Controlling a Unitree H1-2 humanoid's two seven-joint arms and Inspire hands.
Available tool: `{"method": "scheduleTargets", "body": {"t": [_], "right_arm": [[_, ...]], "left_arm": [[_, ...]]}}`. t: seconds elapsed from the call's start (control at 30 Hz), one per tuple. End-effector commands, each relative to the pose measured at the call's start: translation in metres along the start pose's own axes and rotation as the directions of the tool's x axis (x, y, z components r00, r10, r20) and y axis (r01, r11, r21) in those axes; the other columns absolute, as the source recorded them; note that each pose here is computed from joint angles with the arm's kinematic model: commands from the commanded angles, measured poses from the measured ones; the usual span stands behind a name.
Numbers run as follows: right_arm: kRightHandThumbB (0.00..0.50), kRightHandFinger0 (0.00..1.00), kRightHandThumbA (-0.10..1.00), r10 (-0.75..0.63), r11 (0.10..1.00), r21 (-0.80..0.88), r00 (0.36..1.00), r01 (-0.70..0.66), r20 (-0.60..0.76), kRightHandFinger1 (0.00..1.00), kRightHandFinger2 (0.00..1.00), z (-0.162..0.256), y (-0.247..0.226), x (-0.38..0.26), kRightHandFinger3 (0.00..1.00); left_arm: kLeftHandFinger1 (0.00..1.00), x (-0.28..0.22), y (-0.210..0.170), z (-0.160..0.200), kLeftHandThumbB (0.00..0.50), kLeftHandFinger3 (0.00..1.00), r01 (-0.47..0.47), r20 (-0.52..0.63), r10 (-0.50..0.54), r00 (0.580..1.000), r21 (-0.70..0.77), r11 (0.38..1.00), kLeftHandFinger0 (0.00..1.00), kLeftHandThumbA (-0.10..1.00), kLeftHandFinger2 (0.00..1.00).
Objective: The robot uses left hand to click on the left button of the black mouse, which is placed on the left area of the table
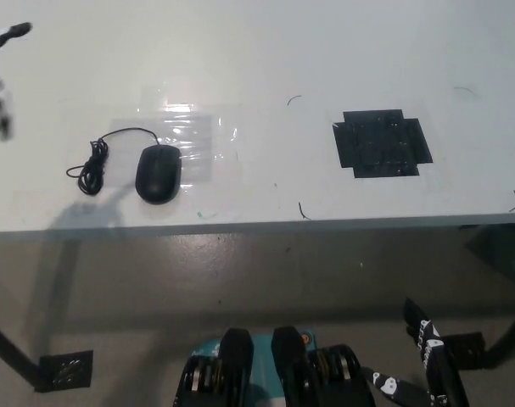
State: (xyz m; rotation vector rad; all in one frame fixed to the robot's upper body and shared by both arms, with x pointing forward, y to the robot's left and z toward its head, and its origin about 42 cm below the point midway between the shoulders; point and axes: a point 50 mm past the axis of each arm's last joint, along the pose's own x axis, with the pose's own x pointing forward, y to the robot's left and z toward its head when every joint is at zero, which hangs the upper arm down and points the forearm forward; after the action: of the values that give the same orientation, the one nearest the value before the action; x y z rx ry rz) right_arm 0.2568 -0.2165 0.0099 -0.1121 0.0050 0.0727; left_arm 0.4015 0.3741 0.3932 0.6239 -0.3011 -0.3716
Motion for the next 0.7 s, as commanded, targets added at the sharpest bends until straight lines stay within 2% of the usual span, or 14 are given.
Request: {"method": "scheduleTargets", "body": {"t": [0.0, 0.03, 0.07, 0.13, 0.17, 0.23, 0.3, 0.33, 0.4, 0.53, 0.6, 0.67], "right_arm": [[0.259, 1.0, 1.0, -0.02, 1.0, 0.018, 0.995, 0.019, 0.102, 1.0, 1.0, 0.017, -0.005, 0.013, 1.0], [0.261, 1.0, 1.0, -0.02, 1.0, 0.018, 0.995, 0.019, 0.101, 1.0, 1.0, 0.016, -0.005, 0.013, 1.0], [0.262, 1.0, 1.0, -0.021, 1.0, 0.019, 0.995, 0.019, 0.101, 1.0, 1.0, 0.016, -0.005, 0.014, 1.0], [0.262, 1.0, 1.0, -0.022, 1.0, 0.018, 0.995, 0.021, 0.101, 1.0, 1.0, 0.017, -0.005, 0.015, 1.0], [0.267, 1.0, 1.0, -0.021, 1.0, 0.021, 0.995, 0.019, 0.101, 1.0, 1.0, 0.016, -0.005, 0.014, 1.0], [0.269, 1.0, 1.0, -0.02, 1.0, 0.025, 0.995, 0.018, 0.101, 1.0, 1.0, 0.017, -0.006, 0.013, 1.0], [0.267, 1.0, 1.0, -0.025, 1.0, 0.02, 0.994, 0.023, 0.107, 1.0, 1.0, 0.018, -0.007, 0.015, 1.0], [0.267, 1.0, 1.0, -0.026, 1.0, 0.018, 0.994, 0.024, 0.109, 1.0, 1.0, 0.019, -0.007, 0.015, 1.0], [0.272, 1.0, 1.0, -0.024, 1.0, 0.015, 0.994, 0.022, 0.111, 1.0, 1.0, 0.019, -0.009, 0.016, 1.0], [0.277, 1.0, 1.0, -0.027, 1.0, 0.013, 0.993, 0.025, 0.112, 1.0, 1.0, 0.019, -0.01, 0.016, 1.0], [0.279, 1.0, 1.0, -0.023, 1.0, 0.012, 0.993, 0.022, 0.114, 1.0, 1.0, 0.02, -0.011, 0.016, 1.0], [0.286, 1.0, 1.0, -0.021, 1.0, 0.01, 0.993, 0.02, 0.113, 1.0, 1.0, 0.019, -0.011, 0.016, 1.0]], "left_arm": [[0.13, 0.051, 0.034, 0.006, 0.401, 1.0, 0.242, -0.212, -0.266, 0.94, -0.134, 0.961, 0.0, 1.0, 0.46], [0.08, 0.058, 0.035, 0.005, 0.39, 1.0, 0.26, -0.226, -0.287, 0.931, -0.142, 0.955, 0.0, 1.0, 0.43], [0.01, 0.071, 0.035, 0.003, 0.402, 1.0, 0.29, -0.251, -0.322, 0.913, -0.155, 0.944, 0.0, 1.0, 0.38], [0.0, 0.085, 0.034, 0.0, 0.429, 1.0, 0.309, -0.303, -0.34, 0.89, -0.146, 0.94, 0.0, 1.0, 0.31], [0.0, 0.096, 0.032, -0.003, 0.432, 1.0, 0.33, -0.342, -0.359, 0.868, -0.143, 0.933, 0.0, 1.0, 0.22], [0.0, 0.106, 0.031, -0.006, 0.428, 1.0, 0.354, -0.381, -0.383, 0.841, -0.147, 0.924, 0.0, 1.0, 0.18], [0.0, 0.12, 0.03, -0.006, 0.429, 1.0, 0.366, -0.445, -0.376, 0.813, -0.112, 0.924, 0.0, 1.0, 0.19], [0.0, 0.124, 0.03, -0.004, 0.424, 1.0, 0.374, -0.455, -0.382, 0.804, -0.112, 0.921, 0.0, 1.0, 0.27], [0.0, 0.136, 0.03, -0.001, 0.436, 1.0, 0.408, -0.492, -0.407, 0.77, -0.111, 0.906, 0.0, 1.0, 0.32], [0.03, 0.154, 0.028, 0.011, 0.485, 1.0, 0.487, -0.588, -0.424, 0.688, -0.058, 0.871, 0.0, 1.0, 0.35], [0.06, 0.161, 0.026, 0.012, 0.487, 1.0, 0.512, -0.621, -0.437, 0.651, -0.067, 0.857, 0.0, 1.0, 0.37], [0.08, 0.166, 0.025, 0.017, 0.465, 1.0, 0.531, -0.631, -0.431, 0.645, -0.036, 0.847, 0.0, 1.0, 0.39]]}}
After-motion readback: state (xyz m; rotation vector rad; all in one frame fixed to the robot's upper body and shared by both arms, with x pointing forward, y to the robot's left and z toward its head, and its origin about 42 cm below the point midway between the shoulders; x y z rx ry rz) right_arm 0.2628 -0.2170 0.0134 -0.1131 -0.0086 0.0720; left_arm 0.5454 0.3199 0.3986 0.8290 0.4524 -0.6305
